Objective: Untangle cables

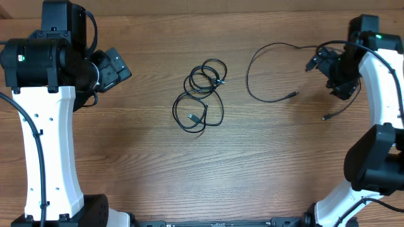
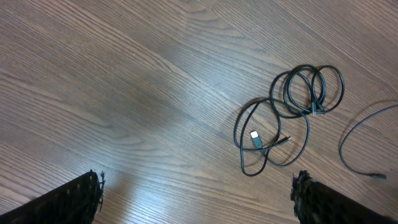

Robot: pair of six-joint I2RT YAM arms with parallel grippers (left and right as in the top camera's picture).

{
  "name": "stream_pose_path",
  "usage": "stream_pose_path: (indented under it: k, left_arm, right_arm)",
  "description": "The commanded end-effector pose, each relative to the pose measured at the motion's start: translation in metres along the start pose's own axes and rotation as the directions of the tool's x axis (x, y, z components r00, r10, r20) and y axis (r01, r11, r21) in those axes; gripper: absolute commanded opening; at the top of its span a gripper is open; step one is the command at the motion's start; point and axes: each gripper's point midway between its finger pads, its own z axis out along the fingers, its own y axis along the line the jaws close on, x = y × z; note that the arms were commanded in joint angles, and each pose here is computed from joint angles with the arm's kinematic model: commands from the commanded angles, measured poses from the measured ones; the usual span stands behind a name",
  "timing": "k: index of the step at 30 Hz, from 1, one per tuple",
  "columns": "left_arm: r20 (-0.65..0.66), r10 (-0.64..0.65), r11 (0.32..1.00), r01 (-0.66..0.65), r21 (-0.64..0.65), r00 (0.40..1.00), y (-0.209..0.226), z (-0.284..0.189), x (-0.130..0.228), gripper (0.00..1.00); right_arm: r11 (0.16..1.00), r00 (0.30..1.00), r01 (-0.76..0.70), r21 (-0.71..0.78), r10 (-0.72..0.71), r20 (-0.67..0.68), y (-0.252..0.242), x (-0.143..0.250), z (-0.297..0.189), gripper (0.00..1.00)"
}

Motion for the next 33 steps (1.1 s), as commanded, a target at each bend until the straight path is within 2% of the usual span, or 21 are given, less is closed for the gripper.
stream_pose_path:
  k: [1, 11, 16, 27, 33]
  left_arm:
    - [-0.011, 0.019, 1.000, -0.019, -0.007, 1.000, 0.001, 0.003, 0.000, 1.00]
    - [-0.011, 0.019, 1.000, -0.019, -0.007, 1.000, 0.001, 0.003, 0.000, 0.99]
    - [-0.011, 0.019, 1.000, -0.019, -0.007, 1.000, 0.001, 0.003, 0.001, 1.00]
    - [-0.011, 0.019, 1.000, -0.019, -0.007, 1.000, 0.001, 0.003, 0.001, 1.00]
    - [-0.011, 0.019, 1.000, -0.019, -0.007, 1.000, 0.001, 0.003, 0.000, 1.00]
  right_arm:
    - [1.000, 0.999, 0.025, -0.001, -0.025, -0.021, 0.007, 0.008, 0.006, 1.00]
    - [0.998, 0.988, 0.044, -0.046, -0.050, -0.146, 0.022, 0.042, 0.005, 1.00]
    - [0.980, 0.964, 0.175, -0.100, -0.191, -0.185, 0.036, 0.061, 0.005, 1.00]
    - [0.938, 0.919, 0.324, -0.125, -0.343, -0.193, 0.072, 0.097, 0.009, 1.00]
    - [0.914, 0.906, 0.405, -0.021, -0.405, -0.122, 0.074, 0.094, 0.015, 1.00]
